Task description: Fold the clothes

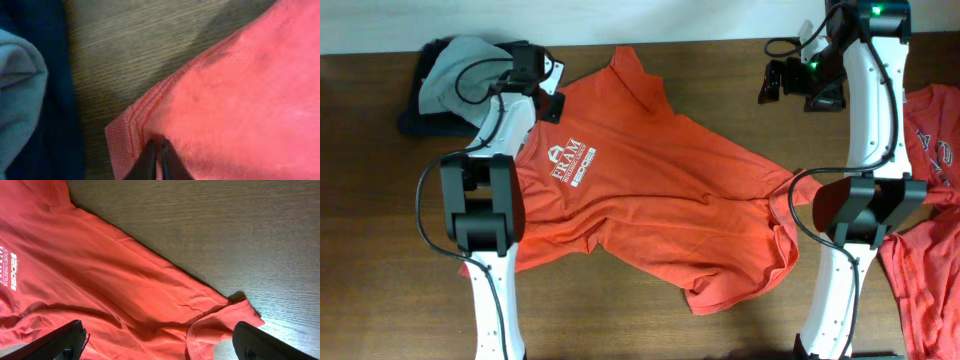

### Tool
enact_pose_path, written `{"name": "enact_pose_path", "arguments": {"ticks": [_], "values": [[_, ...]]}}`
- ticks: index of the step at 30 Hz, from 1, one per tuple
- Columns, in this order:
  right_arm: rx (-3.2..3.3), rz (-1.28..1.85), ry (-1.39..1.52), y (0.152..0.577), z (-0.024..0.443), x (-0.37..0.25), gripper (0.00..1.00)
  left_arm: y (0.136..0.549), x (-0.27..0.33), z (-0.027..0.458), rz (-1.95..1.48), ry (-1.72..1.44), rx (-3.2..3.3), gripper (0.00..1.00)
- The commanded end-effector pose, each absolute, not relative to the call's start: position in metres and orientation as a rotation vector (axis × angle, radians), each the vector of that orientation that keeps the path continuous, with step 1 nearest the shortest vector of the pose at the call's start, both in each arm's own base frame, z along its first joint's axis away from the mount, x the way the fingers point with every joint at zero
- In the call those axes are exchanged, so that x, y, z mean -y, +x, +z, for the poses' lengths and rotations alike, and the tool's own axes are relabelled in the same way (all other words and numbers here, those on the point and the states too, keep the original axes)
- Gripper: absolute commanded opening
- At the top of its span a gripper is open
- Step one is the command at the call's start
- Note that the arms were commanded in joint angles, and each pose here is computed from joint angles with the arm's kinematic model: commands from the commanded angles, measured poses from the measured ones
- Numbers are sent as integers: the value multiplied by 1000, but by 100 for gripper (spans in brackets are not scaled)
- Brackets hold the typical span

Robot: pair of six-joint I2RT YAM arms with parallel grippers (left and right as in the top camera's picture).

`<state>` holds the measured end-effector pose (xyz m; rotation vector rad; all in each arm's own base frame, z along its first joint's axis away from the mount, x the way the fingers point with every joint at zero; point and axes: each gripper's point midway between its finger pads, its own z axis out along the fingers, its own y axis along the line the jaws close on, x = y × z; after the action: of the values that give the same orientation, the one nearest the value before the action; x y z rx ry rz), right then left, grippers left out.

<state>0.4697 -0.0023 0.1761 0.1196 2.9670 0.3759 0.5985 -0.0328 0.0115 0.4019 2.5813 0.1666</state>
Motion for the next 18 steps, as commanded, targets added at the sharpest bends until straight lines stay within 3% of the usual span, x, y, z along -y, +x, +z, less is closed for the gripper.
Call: {"name": "enact_pose_path", "arguments": {"ticks": [1, 7, 9, 13, 15, 18], "values": [[-2957, 360, 122, 469, 182, 4, 98, 619, 61, 66, 97, 356, -2494, 9], [-2957, 360, 122, 469, 182, 4, 99, 612, 106, 195, -91, 295, -2382, 14], [-2957, 360, 122, 469, 182, 4, 99, 598, 109, 210, -152, 261, -2416, 14], [-2888, 362, 110, 485, 185, 4, 99, 575, 104, 217, -195, 260, -2486, 33], [-2934, 334, 87, 474, 183, 7, 99, 570, 97, 213, -190, 249, -2517, 45], [-2980, 268, 276, 463, 176, 33, 99, 566, 91, 209, -186, 237, -2544, 99]]}}
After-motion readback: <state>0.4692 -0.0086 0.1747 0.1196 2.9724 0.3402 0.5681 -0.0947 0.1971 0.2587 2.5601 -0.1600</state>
